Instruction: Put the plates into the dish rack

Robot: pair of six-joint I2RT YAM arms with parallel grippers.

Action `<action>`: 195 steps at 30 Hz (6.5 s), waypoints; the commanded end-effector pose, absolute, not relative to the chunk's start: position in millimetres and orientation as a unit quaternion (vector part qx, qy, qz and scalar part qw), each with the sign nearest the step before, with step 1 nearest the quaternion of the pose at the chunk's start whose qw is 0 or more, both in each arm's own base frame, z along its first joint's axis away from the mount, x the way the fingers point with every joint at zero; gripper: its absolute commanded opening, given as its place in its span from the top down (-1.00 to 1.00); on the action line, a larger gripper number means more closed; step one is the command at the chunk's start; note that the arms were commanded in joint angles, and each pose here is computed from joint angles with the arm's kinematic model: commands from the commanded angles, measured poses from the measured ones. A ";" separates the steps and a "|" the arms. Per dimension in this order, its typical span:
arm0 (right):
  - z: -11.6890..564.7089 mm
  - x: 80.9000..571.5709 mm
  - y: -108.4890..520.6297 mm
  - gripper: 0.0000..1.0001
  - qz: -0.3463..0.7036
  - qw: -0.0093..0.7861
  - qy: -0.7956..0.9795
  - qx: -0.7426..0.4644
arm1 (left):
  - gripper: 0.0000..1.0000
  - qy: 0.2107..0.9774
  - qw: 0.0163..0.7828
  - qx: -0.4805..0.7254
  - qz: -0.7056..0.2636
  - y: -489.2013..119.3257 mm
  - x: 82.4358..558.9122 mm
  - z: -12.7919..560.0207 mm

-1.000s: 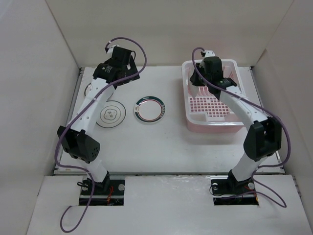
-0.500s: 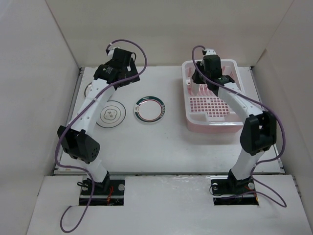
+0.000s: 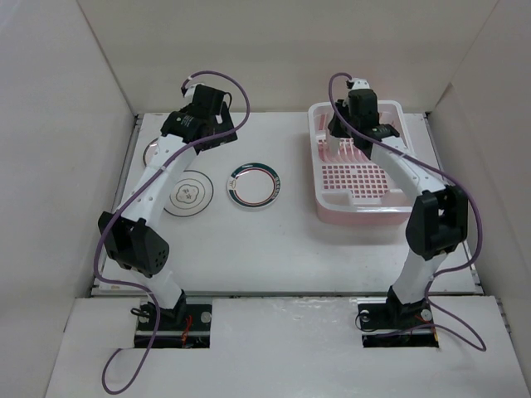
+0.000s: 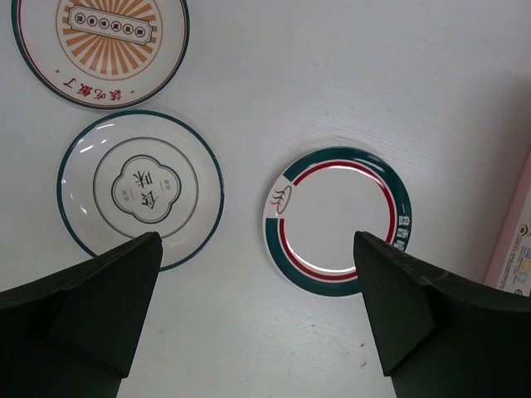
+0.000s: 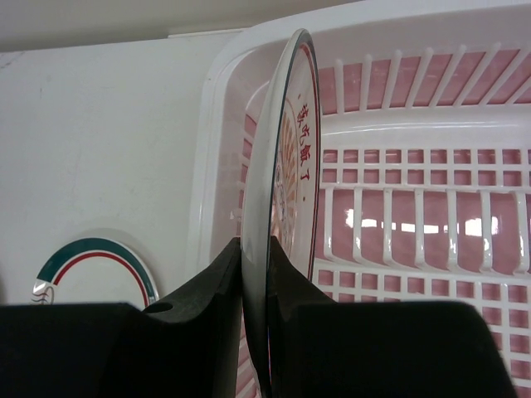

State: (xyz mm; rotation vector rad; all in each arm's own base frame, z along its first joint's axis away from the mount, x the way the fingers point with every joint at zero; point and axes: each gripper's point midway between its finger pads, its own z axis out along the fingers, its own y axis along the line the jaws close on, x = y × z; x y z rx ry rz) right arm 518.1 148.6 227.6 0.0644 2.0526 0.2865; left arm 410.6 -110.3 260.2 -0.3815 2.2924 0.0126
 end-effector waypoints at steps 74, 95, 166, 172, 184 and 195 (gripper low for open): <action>223.1 527.4 148.0 -0.23 0.109 0.507 0.855 -0.005 | -0.99 0.900 0.411 -0.148 -0.005 -105.5 410.4 263.3; 372.0 450.0 147.8 -1.00 0.170 0.606 0.776 -0.045 | -0.99 0.909 0.394 -0.065 -0.118 -138.5 409.3 226.2; 432.7 265.2 221.8 -1.00 0.337 0.604 0.664 -0.284 | 0.91 0.931 0.226 0.044 -0.284 -179.8 456.6 16.5; 428.7 265.9 222.2 -1.00 0.337 0.601 0.667 -0.284 | 1.00 0.933 0.224 0.042 -0.279 -178.4 456.8 17.6; 368.8 298.4 222.8 -1.00 0.199 0.581 0.736 -0.286 | 1.00 0.925 0.284 -0.023 -0.250 -174.1 492.5 112.6; 320.3 300.7 276.8 -0.97 0.110 0.569 0.719 -0.385 | 1.00 0.916 0.238 -0.123 -0.300 -191.9 480.4 188.1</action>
